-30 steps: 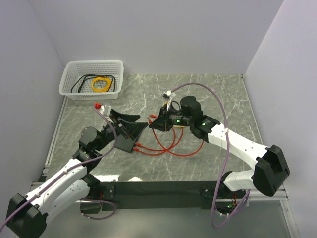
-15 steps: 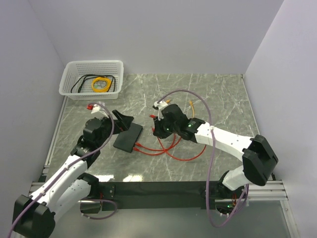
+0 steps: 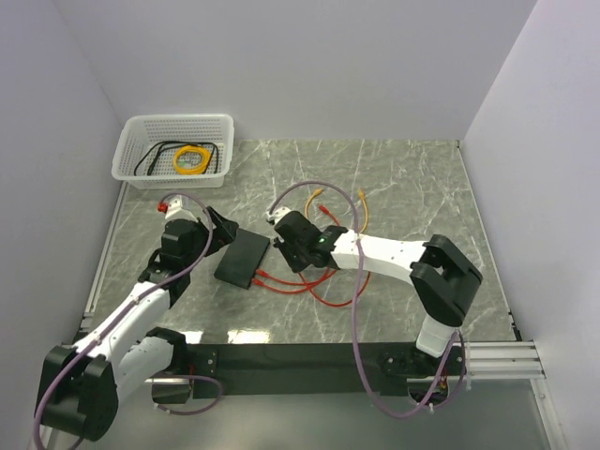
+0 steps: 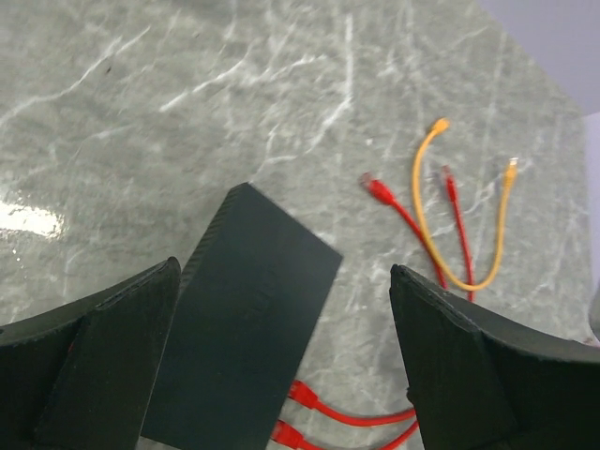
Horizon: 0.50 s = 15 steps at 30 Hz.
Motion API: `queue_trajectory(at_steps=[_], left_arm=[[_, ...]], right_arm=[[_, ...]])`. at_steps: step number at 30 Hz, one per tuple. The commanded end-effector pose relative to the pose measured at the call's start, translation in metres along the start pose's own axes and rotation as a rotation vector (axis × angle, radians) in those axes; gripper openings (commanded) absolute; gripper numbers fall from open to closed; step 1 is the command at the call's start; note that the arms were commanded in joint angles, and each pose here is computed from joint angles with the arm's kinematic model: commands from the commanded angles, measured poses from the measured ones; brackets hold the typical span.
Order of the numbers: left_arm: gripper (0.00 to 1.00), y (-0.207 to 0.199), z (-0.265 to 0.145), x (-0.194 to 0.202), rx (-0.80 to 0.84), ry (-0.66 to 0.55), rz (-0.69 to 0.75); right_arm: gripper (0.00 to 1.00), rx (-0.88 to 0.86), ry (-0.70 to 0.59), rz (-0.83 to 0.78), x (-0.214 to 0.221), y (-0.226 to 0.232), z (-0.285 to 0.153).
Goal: Insert the plug into the switch port
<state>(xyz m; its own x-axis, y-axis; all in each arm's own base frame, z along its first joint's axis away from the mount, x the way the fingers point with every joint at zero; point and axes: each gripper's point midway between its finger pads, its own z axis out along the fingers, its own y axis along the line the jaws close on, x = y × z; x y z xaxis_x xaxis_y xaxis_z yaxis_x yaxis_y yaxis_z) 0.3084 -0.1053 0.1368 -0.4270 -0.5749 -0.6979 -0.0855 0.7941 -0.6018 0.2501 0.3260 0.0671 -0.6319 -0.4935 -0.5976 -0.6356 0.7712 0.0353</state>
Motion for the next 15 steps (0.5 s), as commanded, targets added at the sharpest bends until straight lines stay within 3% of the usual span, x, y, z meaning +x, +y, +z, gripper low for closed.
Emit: queue_trajectory(at_steps=[1, 15], left_arm=[[0.98, 0.006, 0.009, -0.002, -0.013, -0.029, -0.019], [0.97, 0.038, 0.031, 0.022, -0.074, 0.037, -0.034]], right_arm=[[0.00, 0.046, -0.020, -0.056, -0.017, 0.003, 0.003], [0.00, 0.064, 0.049, -0.232, -0.013, 0.021, 0.036]])
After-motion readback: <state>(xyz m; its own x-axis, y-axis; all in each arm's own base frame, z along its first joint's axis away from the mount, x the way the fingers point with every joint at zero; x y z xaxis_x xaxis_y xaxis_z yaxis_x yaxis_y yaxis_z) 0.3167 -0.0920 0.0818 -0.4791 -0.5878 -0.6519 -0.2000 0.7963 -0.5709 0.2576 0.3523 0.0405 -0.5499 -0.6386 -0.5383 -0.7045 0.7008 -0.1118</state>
